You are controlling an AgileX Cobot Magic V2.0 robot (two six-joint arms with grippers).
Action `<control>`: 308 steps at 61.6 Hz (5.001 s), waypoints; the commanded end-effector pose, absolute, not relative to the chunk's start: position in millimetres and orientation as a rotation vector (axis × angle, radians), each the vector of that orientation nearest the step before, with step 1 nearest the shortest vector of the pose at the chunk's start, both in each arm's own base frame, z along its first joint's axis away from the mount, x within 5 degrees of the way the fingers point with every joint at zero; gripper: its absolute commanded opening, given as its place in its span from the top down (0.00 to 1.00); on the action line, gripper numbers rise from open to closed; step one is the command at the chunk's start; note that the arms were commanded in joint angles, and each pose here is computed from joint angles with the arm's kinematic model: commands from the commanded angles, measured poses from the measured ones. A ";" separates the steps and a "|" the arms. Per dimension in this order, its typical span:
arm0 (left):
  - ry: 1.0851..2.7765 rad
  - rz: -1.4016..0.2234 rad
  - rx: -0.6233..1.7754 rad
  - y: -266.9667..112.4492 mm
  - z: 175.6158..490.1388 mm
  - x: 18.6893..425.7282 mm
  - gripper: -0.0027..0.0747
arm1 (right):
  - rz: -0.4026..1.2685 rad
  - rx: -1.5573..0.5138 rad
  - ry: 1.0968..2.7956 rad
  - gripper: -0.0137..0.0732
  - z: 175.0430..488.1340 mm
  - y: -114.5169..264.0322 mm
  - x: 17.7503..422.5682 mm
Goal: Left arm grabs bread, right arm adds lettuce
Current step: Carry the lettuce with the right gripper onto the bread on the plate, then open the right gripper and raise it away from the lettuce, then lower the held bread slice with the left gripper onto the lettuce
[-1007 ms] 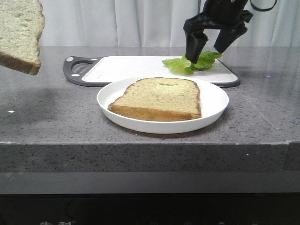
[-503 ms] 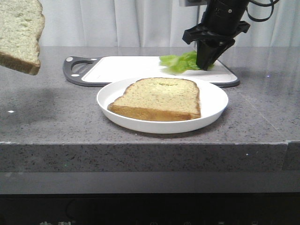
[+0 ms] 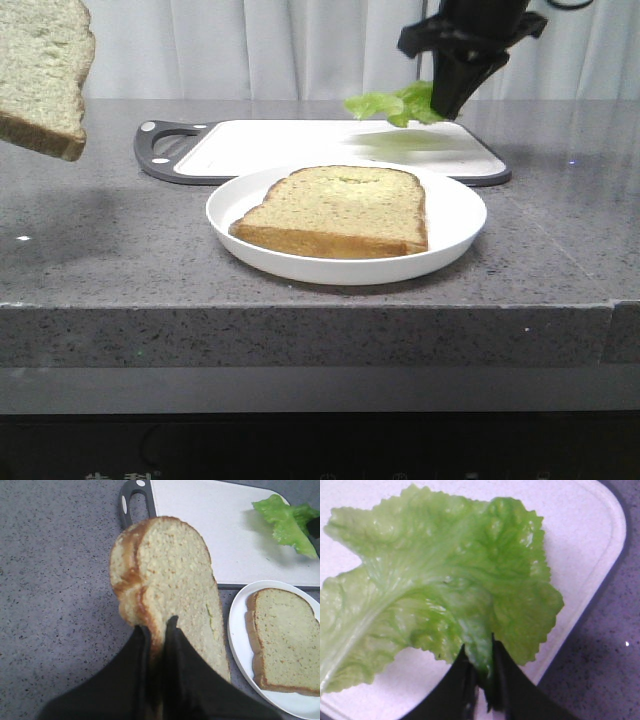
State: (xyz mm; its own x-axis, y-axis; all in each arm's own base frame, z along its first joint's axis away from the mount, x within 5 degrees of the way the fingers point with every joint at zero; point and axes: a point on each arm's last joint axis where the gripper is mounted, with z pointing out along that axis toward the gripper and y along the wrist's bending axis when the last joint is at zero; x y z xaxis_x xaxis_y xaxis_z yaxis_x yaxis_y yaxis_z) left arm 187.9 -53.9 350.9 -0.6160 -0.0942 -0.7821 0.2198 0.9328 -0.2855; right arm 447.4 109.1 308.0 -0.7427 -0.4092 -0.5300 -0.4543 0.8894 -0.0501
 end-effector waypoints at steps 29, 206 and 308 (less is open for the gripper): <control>2.063 -0.454 0.055 -51.5 369.8 189.0 0.99 | 0.154 -0.729 2.248 0.92 367.0 130.9 335.9; 2.048 -0.455 0.049 -51.3 371.0 189.7 0.99 | 0.259 -0.799 2.050 0.91 380.6 118.7 191.7; 2.383 -1.449 0.300 -188.3 288.0 312.1 0.99 | 0.232 -0.716 1.796 0.91 336.9 62.9 103.4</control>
